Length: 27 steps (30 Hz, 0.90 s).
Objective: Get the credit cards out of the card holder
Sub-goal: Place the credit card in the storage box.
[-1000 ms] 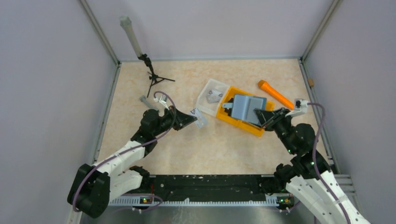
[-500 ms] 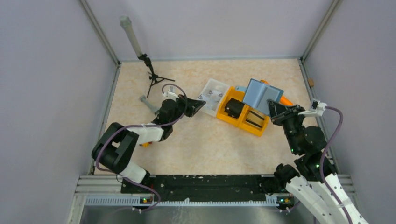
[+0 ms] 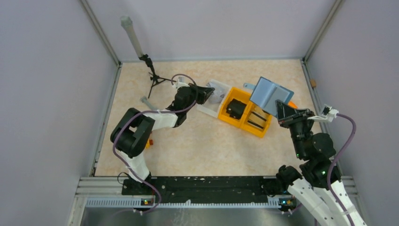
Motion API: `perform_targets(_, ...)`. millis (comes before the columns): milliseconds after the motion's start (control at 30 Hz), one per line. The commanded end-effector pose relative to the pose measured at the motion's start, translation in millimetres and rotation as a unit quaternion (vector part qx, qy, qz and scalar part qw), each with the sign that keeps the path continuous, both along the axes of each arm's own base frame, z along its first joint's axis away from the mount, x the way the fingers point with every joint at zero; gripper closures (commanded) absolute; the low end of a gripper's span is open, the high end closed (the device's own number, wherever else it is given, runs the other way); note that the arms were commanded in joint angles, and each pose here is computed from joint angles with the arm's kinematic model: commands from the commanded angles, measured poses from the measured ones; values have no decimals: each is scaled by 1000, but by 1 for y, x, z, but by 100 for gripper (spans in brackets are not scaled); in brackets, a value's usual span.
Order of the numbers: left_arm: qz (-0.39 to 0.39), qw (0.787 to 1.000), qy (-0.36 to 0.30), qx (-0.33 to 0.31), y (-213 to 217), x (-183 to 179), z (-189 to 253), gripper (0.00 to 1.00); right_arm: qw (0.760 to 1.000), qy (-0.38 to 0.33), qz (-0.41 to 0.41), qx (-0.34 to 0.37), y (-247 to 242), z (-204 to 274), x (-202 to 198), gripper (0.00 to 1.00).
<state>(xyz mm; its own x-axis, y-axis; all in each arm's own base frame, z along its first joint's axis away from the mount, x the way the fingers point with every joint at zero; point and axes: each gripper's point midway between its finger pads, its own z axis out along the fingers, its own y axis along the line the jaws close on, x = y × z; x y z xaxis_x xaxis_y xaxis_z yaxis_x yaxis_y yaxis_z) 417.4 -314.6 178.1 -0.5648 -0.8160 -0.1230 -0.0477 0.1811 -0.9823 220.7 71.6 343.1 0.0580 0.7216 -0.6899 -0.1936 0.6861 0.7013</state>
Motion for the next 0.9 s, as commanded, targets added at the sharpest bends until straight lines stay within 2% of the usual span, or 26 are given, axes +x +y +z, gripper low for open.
perform_targets(0, 44, 999, 10, 19, 2, 22, -2, 100, 999, -25, -17, 18, -10, 18, -5, 100)
perform_targets(267, 38, 998, 40, 21, -17, 39, -28, 99, 999, -26, -14, 23, -8, 16, -4, 100)
perform_targets(567, 37, 997, 65, 31, -25, 41, -49, 90, 999, -23, -11, 26, -7, 14, -3, 100)
perform_targets(700, 22, 997, 66, 33, -30, 40, -50, 60, 999, -21, -6, 28, -4, 12, -2, 100)
perform_targets(867, 21, 998, 39, 49, -20, 29, -23, 49, 1000, -14, 18, 14, 7, 10, 0, 100)
